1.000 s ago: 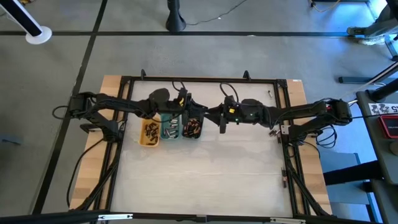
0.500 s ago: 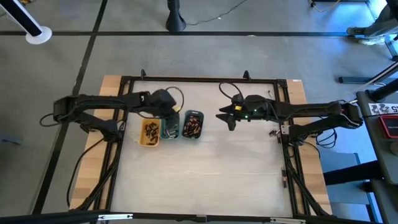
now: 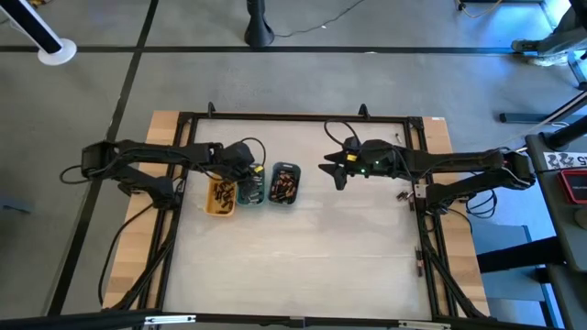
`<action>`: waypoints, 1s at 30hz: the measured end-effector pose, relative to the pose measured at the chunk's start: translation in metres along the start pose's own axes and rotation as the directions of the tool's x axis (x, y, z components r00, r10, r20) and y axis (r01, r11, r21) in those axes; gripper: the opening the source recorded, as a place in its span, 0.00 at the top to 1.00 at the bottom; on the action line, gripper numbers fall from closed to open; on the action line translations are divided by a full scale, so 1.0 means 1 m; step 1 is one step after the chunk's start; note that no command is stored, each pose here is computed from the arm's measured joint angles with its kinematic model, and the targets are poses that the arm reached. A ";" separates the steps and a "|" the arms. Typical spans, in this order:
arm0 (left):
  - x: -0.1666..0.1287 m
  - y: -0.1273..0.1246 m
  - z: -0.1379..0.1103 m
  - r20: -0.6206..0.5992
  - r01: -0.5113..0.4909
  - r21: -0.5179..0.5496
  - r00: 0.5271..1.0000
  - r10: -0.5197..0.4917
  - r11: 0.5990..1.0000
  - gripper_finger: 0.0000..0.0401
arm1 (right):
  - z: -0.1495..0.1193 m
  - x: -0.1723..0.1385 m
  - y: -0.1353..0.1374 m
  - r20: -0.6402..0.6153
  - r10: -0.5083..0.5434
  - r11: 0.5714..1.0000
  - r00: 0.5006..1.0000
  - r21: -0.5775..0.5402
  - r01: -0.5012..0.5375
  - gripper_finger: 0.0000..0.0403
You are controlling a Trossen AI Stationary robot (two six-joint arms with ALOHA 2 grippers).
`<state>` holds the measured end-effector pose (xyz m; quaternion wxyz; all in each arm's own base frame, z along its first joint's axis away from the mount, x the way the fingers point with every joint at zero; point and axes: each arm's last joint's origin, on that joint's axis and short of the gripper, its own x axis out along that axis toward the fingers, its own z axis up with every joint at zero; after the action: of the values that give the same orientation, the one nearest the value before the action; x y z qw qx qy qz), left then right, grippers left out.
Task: Sort batteries
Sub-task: Put the silver battery into the green bin, then put the large black battery into the blue bin
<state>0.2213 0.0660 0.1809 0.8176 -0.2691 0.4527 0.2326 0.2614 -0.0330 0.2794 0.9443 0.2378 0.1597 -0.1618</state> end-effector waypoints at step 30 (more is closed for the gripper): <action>-0.015 -0.015 0.032 0.197 0.066 0.090 0.977 -0.083 0.994 0.64 | 0.000 0.000 0.000 -0.004 0.007 1.000 1.000 -0.003 -0.007 0.47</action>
<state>0.2434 0.0731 0.2113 0.8775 -0.2270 0.3671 0.2088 0.2615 -0.0329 0.2791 0.9449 0.2371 0.1611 -0.1578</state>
